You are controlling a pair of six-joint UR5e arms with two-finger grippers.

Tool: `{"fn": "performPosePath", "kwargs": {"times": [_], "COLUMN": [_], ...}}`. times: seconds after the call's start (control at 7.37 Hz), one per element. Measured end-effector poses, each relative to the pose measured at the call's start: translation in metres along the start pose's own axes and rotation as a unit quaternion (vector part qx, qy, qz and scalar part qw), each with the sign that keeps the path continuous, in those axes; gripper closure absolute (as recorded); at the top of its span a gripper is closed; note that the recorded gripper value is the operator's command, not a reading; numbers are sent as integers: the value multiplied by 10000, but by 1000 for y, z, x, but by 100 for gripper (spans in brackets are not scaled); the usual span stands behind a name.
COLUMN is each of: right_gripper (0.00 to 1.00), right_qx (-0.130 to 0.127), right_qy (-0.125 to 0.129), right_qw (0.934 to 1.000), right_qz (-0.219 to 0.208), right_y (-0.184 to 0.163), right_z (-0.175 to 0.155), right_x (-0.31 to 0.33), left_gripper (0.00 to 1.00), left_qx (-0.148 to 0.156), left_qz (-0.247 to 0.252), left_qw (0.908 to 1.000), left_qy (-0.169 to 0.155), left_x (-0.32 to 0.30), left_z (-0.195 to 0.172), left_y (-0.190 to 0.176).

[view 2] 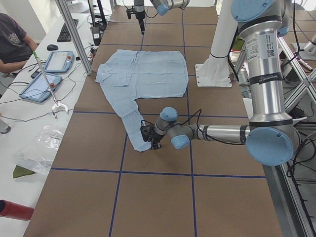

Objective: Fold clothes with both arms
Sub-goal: 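Grasp the other sleeve cuff with the left gripper and lift it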

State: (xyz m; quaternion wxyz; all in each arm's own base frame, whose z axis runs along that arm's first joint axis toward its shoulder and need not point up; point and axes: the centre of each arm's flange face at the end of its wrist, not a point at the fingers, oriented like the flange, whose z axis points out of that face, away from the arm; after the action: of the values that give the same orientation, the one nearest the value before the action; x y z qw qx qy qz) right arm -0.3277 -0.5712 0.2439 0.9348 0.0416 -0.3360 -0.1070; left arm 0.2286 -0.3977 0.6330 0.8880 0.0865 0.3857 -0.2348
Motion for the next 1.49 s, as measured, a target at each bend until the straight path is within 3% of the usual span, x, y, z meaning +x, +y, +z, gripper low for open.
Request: {"fn": "performPosePath", "kwargs": {"times": [0.41, 0.81, 1.49], "right_gripper": [0, 0, 0], "right_qx": [-19, -27, -13], "right_qy": [4, 7, 2], "right_qw": [10000, 10000, 10000], "right_qz": [17, 18, 11], "right_y": [0, -1, 0], "right_z": [3, 4, 2], "right_x": [-1, -2, -1], "left_gripper": [60, 100, 100], "left_qx": [-7, -8, 6], "left_qz": [0, 1, 8], "left_qw": [10000, 10000, 10000], "left_qy": [-24, -30, 39], "left_x": [-2, -2, 7], "left_z": [1, 1, -7], "left_y": [0, 0, -1]}}
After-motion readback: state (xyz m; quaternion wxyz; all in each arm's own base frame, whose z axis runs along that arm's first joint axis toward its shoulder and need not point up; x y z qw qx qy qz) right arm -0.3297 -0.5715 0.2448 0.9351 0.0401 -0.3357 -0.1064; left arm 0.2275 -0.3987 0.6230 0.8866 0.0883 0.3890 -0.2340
